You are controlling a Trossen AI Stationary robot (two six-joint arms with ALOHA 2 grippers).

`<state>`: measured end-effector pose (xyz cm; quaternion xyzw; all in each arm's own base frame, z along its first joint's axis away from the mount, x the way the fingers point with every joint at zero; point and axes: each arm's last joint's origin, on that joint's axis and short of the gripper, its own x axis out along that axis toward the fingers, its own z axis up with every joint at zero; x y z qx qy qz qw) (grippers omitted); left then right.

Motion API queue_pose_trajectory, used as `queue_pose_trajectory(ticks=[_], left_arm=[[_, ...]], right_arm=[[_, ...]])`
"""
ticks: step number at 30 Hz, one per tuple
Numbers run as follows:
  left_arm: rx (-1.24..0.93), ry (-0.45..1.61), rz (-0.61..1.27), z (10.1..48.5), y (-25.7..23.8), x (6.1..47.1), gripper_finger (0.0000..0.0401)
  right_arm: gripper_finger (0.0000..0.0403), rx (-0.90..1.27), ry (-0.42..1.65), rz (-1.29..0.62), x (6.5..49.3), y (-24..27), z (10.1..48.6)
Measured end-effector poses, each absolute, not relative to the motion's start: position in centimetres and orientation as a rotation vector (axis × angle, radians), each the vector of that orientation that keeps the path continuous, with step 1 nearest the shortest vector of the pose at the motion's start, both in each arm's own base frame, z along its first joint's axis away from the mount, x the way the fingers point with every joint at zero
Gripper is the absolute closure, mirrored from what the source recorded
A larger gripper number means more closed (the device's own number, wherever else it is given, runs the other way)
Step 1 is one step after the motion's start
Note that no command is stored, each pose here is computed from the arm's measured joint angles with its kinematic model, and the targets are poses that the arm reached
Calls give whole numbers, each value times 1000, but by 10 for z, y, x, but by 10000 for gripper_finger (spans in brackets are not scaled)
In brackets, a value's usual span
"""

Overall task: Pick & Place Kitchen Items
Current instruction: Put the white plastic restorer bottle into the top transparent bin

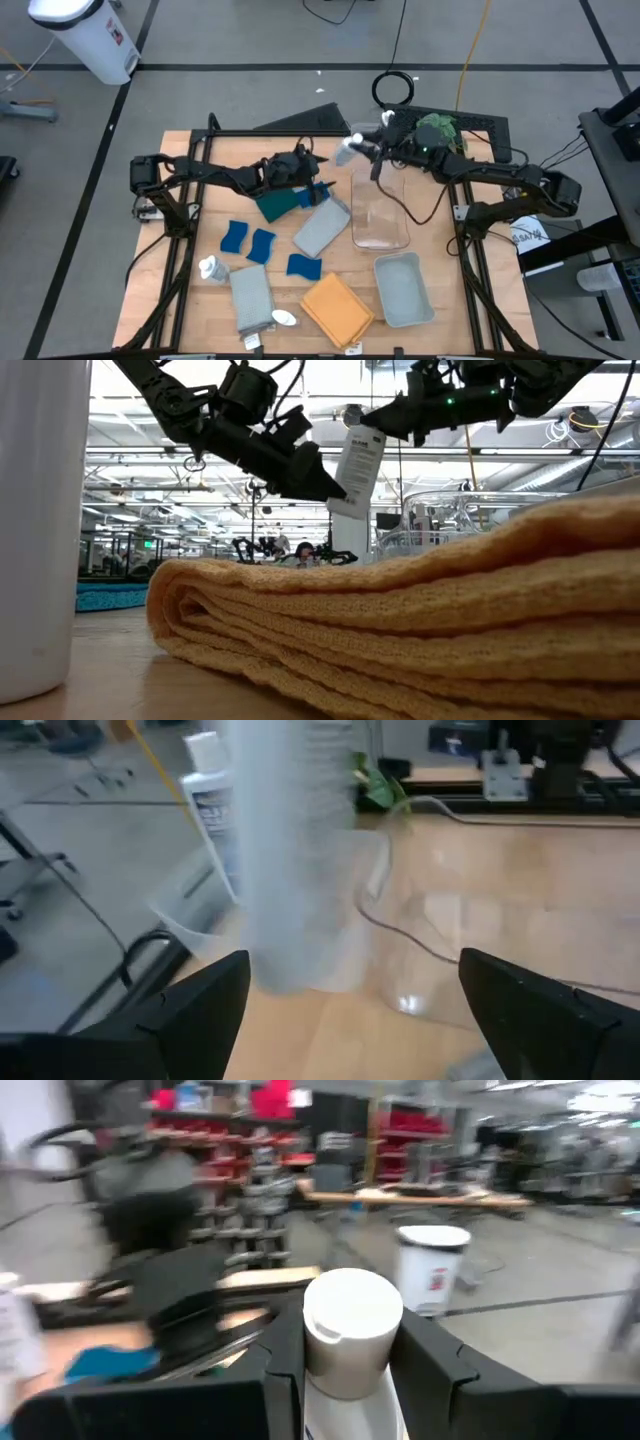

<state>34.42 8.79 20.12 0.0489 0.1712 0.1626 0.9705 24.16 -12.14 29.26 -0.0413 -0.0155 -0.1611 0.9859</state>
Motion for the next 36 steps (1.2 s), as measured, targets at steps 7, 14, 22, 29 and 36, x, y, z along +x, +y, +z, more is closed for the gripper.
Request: queue_pose_trajectory(ticks=[7, 14, 22, 29, 36], left_arm=[[97, 356, 318, 199, 87, 344, 38], [100, 358, 316, 199, 87, 344, 38], [101, 358, 317, 199, 87, 344, 38], [100, 357, 315, 199, 87, 344, 38], [100, 356, 313, 199, 87, 344, 38]], right_arm=[[320, -134, 19, -524, 239, -127, 290], [320, -148, 59, -616, 238, -135, 285], [320, -93, 78, -672, 232, -152, 279], [320, -64, 119, -726, 231, -171, 265], [320, -57, 130, -763, 233, -186, 252]])
